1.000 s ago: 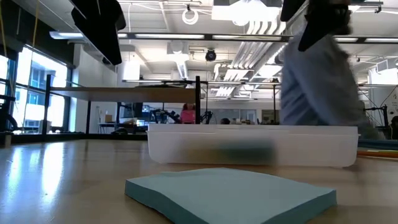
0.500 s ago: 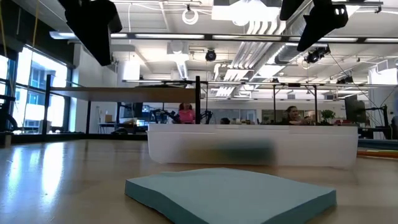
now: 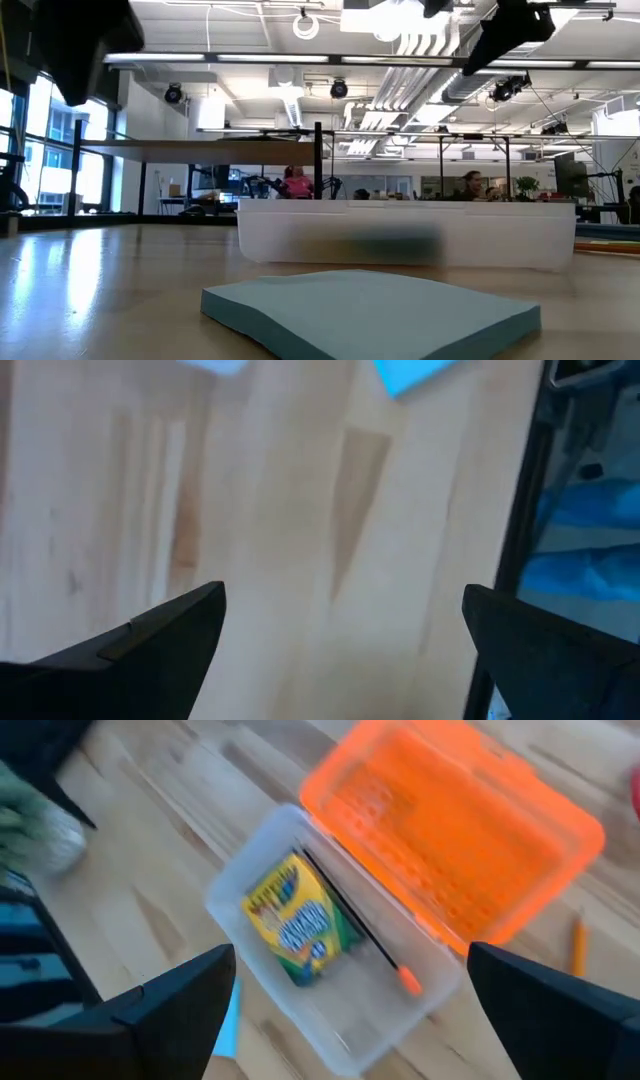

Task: Pack school essentials
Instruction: Put the blue sticky notes into the supply box

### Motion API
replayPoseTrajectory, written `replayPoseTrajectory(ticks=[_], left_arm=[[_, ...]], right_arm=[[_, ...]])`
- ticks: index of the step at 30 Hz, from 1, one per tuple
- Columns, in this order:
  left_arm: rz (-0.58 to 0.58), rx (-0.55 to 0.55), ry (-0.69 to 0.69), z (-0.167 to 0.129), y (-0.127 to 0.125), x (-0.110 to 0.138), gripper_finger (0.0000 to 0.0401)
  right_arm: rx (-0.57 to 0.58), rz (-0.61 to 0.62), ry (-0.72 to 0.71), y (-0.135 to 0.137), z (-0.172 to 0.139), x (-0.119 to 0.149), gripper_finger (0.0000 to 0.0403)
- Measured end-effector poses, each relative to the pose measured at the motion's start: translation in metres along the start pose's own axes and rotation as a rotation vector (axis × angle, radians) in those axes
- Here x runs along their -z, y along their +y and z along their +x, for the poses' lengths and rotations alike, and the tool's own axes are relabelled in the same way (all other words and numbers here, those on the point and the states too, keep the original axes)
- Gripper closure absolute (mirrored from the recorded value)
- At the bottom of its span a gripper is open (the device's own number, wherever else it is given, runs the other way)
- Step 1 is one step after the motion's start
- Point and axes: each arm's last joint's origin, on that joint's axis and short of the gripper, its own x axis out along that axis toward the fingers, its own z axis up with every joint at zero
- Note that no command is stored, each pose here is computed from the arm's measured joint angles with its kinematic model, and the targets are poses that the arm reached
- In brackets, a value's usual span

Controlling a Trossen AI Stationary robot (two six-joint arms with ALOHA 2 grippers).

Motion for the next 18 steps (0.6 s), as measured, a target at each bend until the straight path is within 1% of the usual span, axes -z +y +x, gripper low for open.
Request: replayPoseTrajectory(ticks=[2,5,8,12,18], left_arm=[[0.0,-0.005,-0.008,0.0,-0.006,0.006,0.0006],[-0.04,0.005,-0.019,-0.001,-0.014,0.013,0.0006],[-0.057,0.033,-0.052,-0.001,-0.024,0.018,0.0006],[-0.064,0.044,-0.074,-0.002,-0.032,0.025,0.0006],[-0.062,0.069,-0.074,-0.002,-0.038,0.03,0.0006]], right_arm=[[-0.03,-0.01,-0.024,0.003,0.0,-0.003,0.0015],[-0.095,-0.062,-0.068,0.009,0.0,-0.009,0.0015],[-0.175,-0.107,-0.12,0.017,-0.001,-0.013,0.0015],[-0.274,-0.144,-0.184,0.027,-0.004,-0.019,0.0015],[-0.42,-0.148,-0.293,0.042,-0.011,-0.028,0.0015]])
